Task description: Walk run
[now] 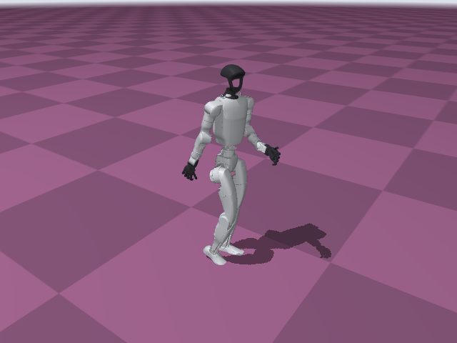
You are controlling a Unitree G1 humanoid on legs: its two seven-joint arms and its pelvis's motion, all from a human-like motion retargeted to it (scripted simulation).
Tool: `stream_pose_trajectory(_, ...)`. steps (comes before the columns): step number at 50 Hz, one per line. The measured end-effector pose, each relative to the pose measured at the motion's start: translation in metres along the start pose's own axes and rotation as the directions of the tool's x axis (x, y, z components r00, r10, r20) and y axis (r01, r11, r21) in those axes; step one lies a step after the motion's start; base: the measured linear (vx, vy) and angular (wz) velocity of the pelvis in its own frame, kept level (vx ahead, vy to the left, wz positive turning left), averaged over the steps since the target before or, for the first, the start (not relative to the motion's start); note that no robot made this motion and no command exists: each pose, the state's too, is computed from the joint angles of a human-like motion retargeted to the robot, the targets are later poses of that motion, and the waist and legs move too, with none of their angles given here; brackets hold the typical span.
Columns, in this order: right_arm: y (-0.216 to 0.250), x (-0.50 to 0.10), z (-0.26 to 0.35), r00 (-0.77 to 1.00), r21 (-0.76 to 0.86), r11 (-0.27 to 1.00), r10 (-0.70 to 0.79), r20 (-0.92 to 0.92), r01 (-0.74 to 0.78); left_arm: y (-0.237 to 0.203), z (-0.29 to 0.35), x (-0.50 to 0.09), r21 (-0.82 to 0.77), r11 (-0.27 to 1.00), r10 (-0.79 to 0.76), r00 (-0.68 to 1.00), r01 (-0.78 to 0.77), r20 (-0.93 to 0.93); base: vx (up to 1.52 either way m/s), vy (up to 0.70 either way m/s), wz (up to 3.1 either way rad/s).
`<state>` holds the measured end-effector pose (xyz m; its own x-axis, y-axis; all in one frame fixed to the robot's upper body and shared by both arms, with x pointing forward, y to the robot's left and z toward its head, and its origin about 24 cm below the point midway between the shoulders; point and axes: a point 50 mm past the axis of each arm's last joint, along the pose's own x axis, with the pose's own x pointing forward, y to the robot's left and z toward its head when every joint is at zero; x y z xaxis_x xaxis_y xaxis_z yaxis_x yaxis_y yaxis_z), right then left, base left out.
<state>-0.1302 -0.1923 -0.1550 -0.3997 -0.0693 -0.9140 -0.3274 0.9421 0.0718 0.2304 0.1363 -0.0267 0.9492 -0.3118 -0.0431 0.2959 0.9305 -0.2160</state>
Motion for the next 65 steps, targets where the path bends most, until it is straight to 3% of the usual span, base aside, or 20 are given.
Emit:
stream_pose_trajectory(8,0.052,-0.011,-0.131,0.921,0.096,0.978,0.207,-0.329,-0.185,-0.001,0.01,0.004,0.003,1.0,-0.012,0.999,0.012,0.045,0.68,-0.28,0.22)
stream_pose_trajectory(15,0.047,-0.01,-0.124,0.922,0.18,0.971,0.212,-0.325,-0.16,0.0,0.002,-0.003,-0.028,1.0,-0.001,1.0,0.001,0.017,0.71,-0.37,0.32)
stream_pose_trajectory(20,0.016,0.001,-0.041,0.991,0.202,0.978,0.077,-0.112,-0.053,-0.003,-0.011,-0.013,-0.051,0.999,0.008,1.0,-0.01,-0.029,0.83,-0.48,0.31)
stream_pose_trajectory(26,-0.043,-0.032,0.124,0.934,0.176,0.979,-0.159,0.321,0.107,-0.002,-0.011,-0.013,-0.042,0.999,0.017,1.0,-0.018,-0.026,0.68,-0.43,-0.09)
stream_pose_trajectory(30,-0.072,-0.098,0.23,0.755,0.195,0.962,-0.27,0.598,0.19,-0.002,-0.011,-0.012,-0.058,0.998,0.03,0.999,-0.031,-0.022,0.58,-0.36,-0.22)
stream_pose_trajectory(35,-0.083,-0.201,0.321,0.442,0.252,0.942,-0.328,0.835,0.223,0.0,-0.015,-0.017,-0.057,0.998,0.039,0.999,-0.041,-0.032,0.59,-0.32,-0.78)
stream_pose_trajectory(40,-0.09,-0.291,0.361,0.153,0.351,0.898,-0.399,0.904,0.264,0.0,-0.016,-0.021,-0.046,0.998,0.031,0.999,-0.033,-0.039,0.65,-0.27,-0.52)
stream_pose_trajectory(45,-0.092,-0.333,0.371,0.003,0.424,0.855,-0.445,0.896,0.3,0.002,-0.015,-0.021,-0.04,0.999,0.031,0.999,-0.033,-0.041,0.75,-0.22,-0.36)
stream_pose_trajectory(50,-0.094,-0.305,0.362,0.06,0.392,0.863,-0.431,0.9,0.319,0.002,-0.018,-0.021,-0.047,0.998,0.04,0.998,-0.042,-0.054,0.94,-0.14,-0.41)
stream_pose_trajectory(56,-0.086,-0.179,0.304,0.458,0.212,0.919,-0.354,0.815,0.333,0.003,-0.021,-0.022,-0.06,0.997,0.052,0.997,-0.055,-0.064,0.97,-0.1,-0.25)
stream_pose_trajectory(61,-0.069,-0.073,0.194,0.819,0.087,0.961,-0.27,0.506,0.263,0.003,-0.011,-0.012,-0.027,0.999,0.019,0.999,-0.02,-0.037,0.81,-0.11,0.53)
stream_pose_trajectory(65,-0.037,-0.018,0.079,0.974,0.048,0.988,-0.155,0.165,0.149,0.002,-0.004,-0.003,-0.013,1.0,0.004,1.0,-0.004,-0.016,0.76,-0.07,0.4)
